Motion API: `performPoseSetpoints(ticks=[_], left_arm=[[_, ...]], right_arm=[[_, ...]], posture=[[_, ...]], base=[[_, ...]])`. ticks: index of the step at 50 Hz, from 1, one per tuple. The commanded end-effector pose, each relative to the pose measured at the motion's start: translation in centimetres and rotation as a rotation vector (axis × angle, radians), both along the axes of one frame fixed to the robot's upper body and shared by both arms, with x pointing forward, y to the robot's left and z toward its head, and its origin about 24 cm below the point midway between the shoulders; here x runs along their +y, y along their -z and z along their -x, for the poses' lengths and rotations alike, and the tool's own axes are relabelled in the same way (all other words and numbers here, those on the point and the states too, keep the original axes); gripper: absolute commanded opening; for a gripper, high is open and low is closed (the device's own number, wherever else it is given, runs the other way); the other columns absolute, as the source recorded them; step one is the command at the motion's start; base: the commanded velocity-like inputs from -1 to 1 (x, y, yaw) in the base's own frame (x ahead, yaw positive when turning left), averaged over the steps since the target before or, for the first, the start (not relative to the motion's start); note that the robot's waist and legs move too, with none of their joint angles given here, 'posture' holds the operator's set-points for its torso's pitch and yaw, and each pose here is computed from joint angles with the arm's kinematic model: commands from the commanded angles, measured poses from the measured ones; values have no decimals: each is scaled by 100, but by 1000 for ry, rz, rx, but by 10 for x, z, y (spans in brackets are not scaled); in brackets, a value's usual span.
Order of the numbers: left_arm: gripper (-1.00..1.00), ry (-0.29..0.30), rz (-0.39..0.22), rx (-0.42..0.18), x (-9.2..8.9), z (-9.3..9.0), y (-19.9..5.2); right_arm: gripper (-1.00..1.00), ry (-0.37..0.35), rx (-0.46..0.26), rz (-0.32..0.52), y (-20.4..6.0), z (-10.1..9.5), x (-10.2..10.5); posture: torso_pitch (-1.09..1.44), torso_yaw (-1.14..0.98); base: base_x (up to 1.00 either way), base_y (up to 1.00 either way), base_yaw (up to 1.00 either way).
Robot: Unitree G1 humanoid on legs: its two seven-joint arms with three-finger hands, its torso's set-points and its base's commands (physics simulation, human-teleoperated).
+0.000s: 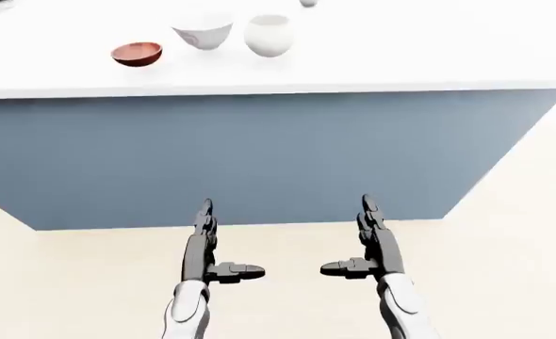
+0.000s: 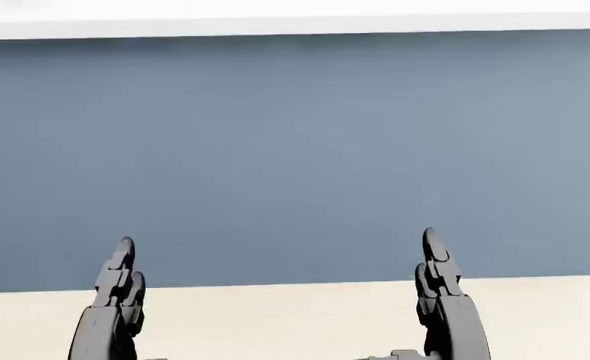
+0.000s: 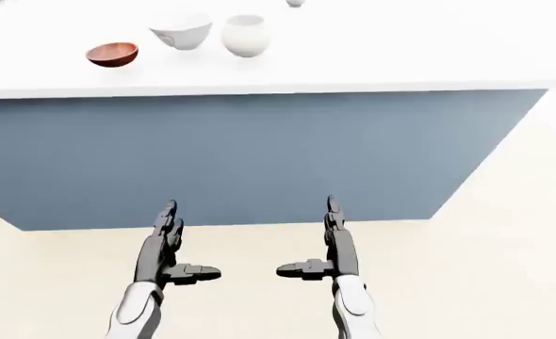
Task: Stack the bowls from largest to smallest.
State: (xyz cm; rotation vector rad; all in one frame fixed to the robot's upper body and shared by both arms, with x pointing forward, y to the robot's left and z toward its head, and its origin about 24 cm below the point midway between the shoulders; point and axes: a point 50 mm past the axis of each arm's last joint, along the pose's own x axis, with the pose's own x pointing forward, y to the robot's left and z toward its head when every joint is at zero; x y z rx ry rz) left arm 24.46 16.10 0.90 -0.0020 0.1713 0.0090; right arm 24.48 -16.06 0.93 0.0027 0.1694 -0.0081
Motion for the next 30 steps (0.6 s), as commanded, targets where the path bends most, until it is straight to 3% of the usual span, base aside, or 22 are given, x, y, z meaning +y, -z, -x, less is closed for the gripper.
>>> performPoseSetpoints(ticks=[1, 14, 19, 23, 25, 27, 30], left_arm=[[100, 0, -12, -178, -2, -10, -37], [100, -4, -18, -203, -3, -19, -56], [100, 10, -28, -245, -6, -23, -91], [100, 16, -28, -265, -3, -30, -122], [100, 17, -34, -275, 0, -32, -131], [100, 14, -39, -296, 3, -35, -148], [100, 19, -59, -332, 3, -32, -170]], right_arm=[[100, -12, -168, 13, -31, -9, 1], [100, 2, -184, 5, -42, -13, 0], [100, 21, -190, 7, -61, -21, -3], [100, 21, -231, 22, -95, -28, -6], [100, -1, -278, 12, -112, -28, -6], [100, -35, -291, 41, -129, -30, -4], [100, -36, -307, 16, -148, -33, -4]], posture=[[0, 0], [0, 0], [0, 0], [0, 0], [0, 0], [0, 0], [0, 0]], base=[[0, 0, 0], [0, 0, 0], [0, 0, 0], [0, 0, 0], [0, 0, 0], [0, 0, 0], [0, 48, 33]])
